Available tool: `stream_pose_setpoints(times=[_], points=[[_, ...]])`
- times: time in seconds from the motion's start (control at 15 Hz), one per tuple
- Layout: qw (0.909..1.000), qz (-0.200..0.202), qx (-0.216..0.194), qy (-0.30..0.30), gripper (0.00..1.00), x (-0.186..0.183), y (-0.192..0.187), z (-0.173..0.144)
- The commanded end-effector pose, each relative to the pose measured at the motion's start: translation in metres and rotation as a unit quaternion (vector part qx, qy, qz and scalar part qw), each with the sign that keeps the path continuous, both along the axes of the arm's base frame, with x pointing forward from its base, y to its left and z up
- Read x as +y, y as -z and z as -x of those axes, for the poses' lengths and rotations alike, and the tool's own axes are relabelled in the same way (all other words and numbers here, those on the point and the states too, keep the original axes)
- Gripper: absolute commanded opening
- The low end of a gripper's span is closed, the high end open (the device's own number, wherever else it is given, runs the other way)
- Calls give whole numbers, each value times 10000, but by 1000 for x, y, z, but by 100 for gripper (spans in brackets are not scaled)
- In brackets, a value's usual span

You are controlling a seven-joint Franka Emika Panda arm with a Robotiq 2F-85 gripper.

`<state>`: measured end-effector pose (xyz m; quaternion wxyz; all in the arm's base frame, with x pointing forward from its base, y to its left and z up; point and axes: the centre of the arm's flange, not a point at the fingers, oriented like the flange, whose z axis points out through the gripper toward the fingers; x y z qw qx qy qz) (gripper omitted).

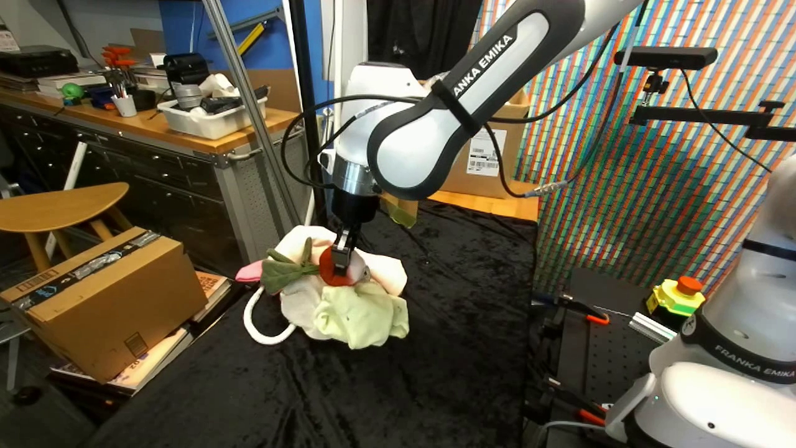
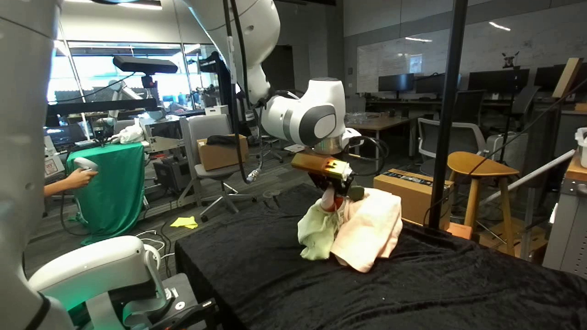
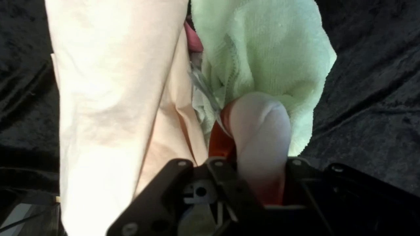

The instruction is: Put all the items on the table in one place

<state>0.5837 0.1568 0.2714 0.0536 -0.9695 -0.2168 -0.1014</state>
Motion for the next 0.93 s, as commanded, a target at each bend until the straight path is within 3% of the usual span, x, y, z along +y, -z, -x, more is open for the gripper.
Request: stream_pose_setpoints(times=[0.0,0.53,0.6,0.67,0.73,0.87], points=[[9997,201,81,-122,11,-7,22,-27],[9991,199,371,-83,11,-19,44,-29],[9991,196,373,-102,16,-18,42,-27],[9990,154,397,-129,44,-16,38,-25],[9990,125,412,-153,45,-14,36,-22],[9990,79,395,-208,58,-9,27,-16]])
